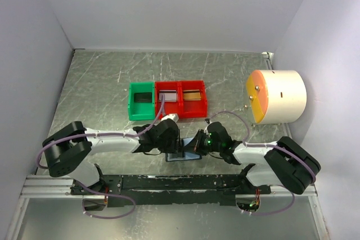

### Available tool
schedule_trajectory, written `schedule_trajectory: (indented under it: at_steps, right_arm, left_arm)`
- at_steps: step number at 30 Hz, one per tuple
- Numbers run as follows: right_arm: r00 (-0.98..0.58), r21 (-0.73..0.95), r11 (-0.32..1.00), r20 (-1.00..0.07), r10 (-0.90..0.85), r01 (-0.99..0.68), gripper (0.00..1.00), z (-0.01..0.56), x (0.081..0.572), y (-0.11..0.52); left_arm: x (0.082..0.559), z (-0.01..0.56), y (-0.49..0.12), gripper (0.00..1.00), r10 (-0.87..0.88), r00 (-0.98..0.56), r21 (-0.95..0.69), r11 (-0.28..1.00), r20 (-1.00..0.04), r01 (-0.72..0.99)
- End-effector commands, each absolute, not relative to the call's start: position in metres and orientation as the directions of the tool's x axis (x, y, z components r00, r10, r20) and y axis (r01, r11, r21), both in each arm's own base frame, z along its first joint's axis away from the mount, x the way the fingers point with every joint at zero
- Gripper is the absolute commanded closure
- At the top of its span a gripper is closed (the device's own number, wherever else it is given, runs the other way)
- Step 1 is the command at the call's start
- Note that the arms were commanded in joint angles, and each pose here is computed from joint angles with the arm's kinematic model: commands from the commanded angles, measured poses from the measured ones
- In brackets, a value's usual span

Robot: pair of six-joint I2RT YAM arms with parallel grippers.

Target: Take the credit cards out of the card holder

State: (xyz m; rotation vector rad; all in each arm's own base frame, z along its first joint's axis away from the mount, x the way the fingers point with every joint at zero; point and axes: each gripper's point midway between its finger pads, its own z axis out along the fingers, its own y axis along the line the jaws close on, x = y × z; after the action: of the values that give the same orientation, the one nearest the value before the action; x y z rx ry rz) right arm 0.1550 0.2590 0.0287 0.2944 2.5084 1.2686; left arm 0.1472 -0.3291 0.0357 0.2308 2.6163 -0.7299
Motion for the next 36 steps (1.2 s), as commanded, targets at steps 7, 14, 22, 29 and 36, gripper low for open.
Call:
schedule_trajectory:
  at_steps: [7, 14, 22, 29, 36]
  right_arm:
    - [-0.920, 0.792, 0.608, -0.193, 0.341, 0.059, 1.00, 0.023, 0.157, 0.242]
    - [-0.924, 0.796, 0.602, -0.188, 0.333, 0.055, 1.00, 0.024, 0.156, 0.234]
    - [-0.914, 0.774, 0.630, -0.205, 0.350, 0.067, 1.00, 0.024, 0.166, 0.212]
    - [-0.961, 0.830, 0.558, -0.164, 0.222, -0.012, 1.00, 0.034, 0.157, 0.218]
    - [-0.962, 0.838, 0.545, -0.172, 0.210, -0.031, 0.82, 0.035, 0.164, 0.223]
  left_arm:
    - [0.150, 0.019, -0.311, 0.48, -0.033, -0.902, -0.399, 0.903, -0.431, 0.157]
    - [0.146, 0.015, -0.318, 0.48, -0.010, -0.901, -0.376, 0.911, -0.435, 0.171]
    - [0.144, 0.005, -0.310, 0.49, -0.002, -0.903, -0.308, 0.941, -0.430, 0.144]
    - [0.142, 0.004, -0.315, 0.53, 0.038, -0.902, -0.304, 0.935, -0.430, 0.185]
    - [0.144, 0.000, -0.316, 0.61, 0.061, -0.904, -0.243, 0.953, -0.424, 0.179]
